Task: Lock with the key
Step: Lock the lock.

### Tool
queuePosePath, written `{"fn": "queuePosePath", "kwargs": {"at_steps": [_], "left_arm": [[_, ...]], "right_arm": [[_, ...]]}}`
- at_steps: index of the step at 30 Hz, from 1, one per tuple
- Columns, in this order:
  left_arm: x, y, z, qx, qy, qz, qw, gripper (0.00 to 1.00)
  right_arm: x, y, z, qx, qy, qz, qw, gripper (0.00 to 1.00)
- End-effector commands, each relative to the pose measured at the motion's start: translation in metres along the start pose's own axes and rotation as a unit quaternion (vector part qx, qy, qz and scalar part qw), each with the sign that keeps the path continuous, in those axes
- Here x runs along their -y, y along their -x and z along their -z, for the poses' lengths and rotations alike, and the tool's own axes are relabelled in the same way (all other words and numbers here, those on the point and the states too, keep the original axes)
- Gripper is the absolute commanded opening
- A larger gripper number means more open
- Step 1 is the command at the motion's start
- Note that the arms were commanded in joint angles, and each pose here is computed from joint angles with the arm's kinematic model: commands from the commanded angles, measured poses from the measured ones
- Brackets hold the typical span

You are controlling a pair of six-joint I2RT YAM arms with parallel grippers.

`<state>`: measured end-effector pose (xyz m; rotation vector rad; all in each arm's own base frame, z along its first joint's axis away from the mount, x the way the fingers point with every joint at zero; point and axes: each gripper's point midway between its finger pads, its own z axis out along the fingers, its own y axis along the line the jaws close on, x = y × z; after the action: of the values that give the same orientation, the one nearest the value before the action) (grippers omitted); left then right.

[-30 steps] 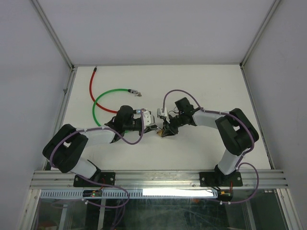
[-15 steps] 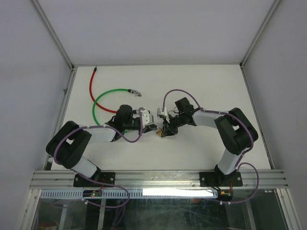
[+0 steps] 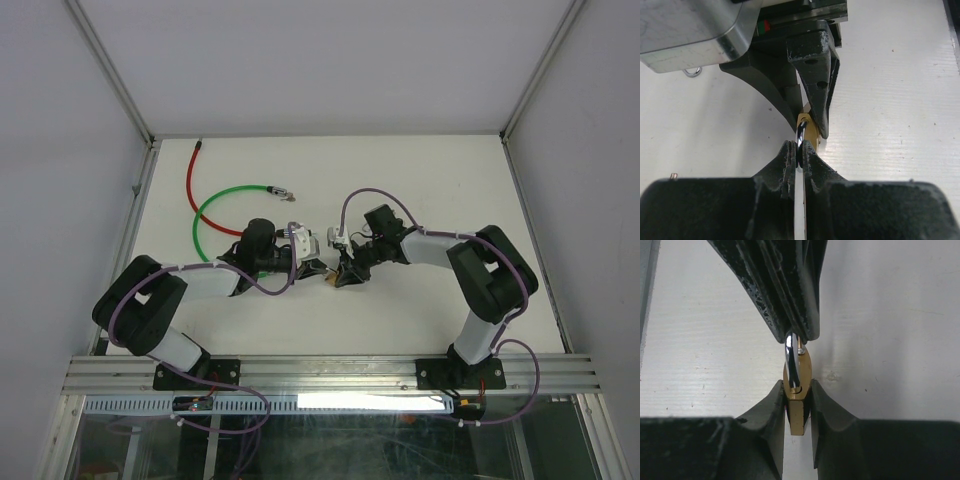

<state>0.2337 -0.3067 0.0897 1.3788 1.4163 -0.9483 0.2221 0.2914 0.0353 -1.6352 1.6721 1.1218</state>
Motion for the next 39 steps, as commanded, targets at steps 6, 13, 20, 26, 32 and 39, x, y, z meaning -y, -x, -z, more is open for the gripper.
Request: {"fn": "queuePosePath", "kwargs": {"at_steps": [6,13,20,26,32,39], "left_arm": [[0.056,0.022,0.000,0.037,-0.128,0.022,0.991,0.00],[0.060,0.019,-0.001,0.025,-0.142,0.057,0.988,0.00],[0.054,0.005,-0.009,-0.011,-0.140,0.113,0.984,0.00],[0.049,-0.015,-0.014,-0.039,-0.121,0.118,0.985,0.00],[0.052,-0.028,-0.016,-0.049,-0.111,0.117,0.986,0.00],[0.059,-0.030,-0.015,-0.052,-0.116,0.131,0.983,0.00]], "right_arm": [[0.024,0.034,-0.003,0.036,-0.031,0.096,0.994,0.00],[0.023,0.034,-0.004,0.034,-0.027,0.099,0.994,0.00],[0.024,0.031,-0.005,0.026,-0.027,0.096,0.995,0.00],[0.023,0.028,-0.006,0.023,-0.025,0.093,0.995,0.00],[0.020,0.022,-0.011,0.008,-0.011,0.091,0.996,0.00],[0.014,0.017,-0.016,-0.003,0.000,0.086,0.996,0.00]]}}
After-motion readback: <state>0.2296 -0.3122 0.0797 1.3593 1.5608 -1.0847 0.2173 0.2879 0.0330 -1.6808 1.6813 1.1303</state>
